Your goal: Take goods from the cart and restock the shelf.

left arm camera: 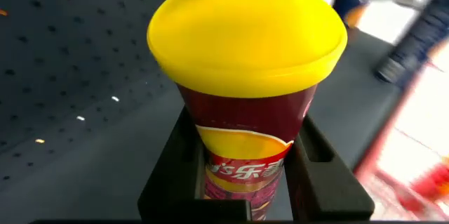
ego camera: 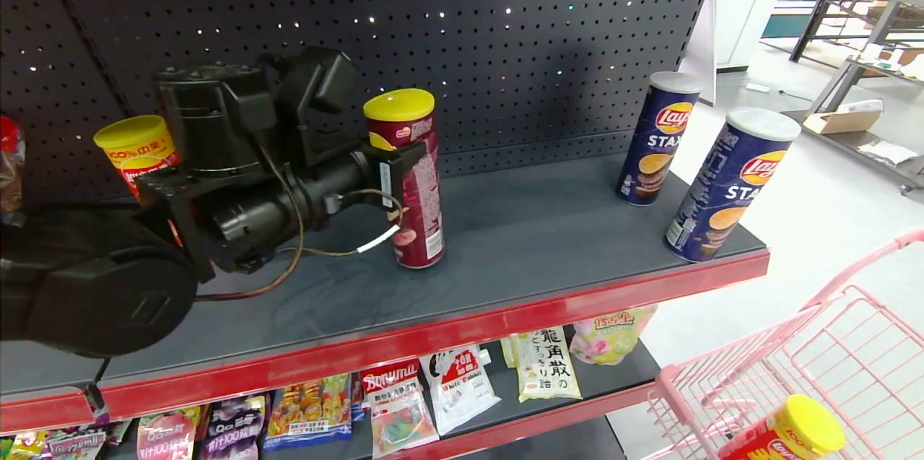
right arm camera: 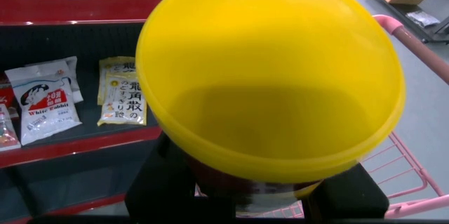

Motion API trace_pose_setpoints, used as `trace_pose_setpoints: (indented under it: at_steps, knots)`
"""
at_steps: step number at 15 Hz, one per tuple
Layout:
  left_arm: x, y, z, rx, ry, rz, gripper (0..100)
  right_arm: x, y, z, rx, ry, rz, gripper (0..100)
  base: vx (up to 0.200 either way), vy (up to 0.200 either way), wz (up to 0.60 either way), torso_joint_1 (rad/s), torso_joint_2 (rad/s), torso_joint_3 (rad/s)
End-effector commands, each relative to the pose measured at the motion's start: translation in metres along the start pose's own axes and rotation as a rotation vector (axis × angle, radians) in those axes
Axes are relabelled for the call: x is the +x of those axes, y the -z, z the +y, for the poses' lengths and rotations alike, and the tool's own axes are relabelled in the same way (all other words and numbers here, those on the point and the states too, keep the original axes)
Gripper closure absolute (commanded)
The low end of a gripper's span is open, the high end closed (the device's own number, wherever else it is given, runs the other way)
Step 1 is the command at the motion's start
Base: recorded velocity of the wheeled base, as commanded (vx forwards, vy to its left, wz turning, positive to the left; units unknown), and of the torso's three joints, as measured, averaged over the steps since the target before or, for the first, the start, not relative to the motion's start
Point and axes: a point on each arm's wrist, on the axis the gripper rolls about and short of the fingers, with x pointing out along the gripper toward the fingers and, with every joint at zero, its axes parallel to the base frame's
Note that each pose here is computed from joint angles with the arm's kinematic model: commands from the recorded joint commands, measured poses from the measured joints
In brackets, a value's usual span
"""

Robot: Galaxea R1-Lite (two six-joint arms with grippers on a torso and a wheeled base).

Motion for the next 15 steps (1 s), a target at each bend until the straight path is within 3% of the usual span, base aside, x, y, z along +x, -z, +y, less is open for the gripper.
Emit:
trace_pose_setpoints:
  at_steps: [1,2,4,7,10,15]
  knots:
    - [0.02,0.015,-0.022,0.001,-0.033,0.0,100,0.0,0.0,0.0,0.0,0.001,-0.001,100,0.0,0.0,0.0,0.0,0.0,0.0]
    - [0.023,0.018,-0.03,-0.006,-0.053,-0.007,100,0.0,0.0,0.0,-0.001,0.0,0.0,100,0.0,0.0,0.0,0.0,0.0,0.0]
    - [0.021,0.018,-0.044,-0.053,-0.042,-0.005,100,0.0,0.0,0.0,-0.001,0.0,0.0,100,0.0,0.0,0.0,0.0,0.0,0.0]
    - [0.023,0.022,-0.051,-0.053,-0.122,0.005,100,-0.001,0.001,0.0,0.001,0.011,-0.007,100,0.0,0.0,0.0,0.0,0.0,0.0]
    - [0.026,0.024,-0.05,-0.052,-0.207,0.006,100,-0.002,0.002,0.001,0.002,0.016,-0.009,100,0.0,0.0,0.0,0.0,0.0,0.0]
    - [0.022,0.024,-0.068,-0.055,-0.197,0.006,100,-0.002,0.002,0.001,0.002,0.015,-0.005,100,0.0,0.0,0.0,0.0,0.0,0.0]
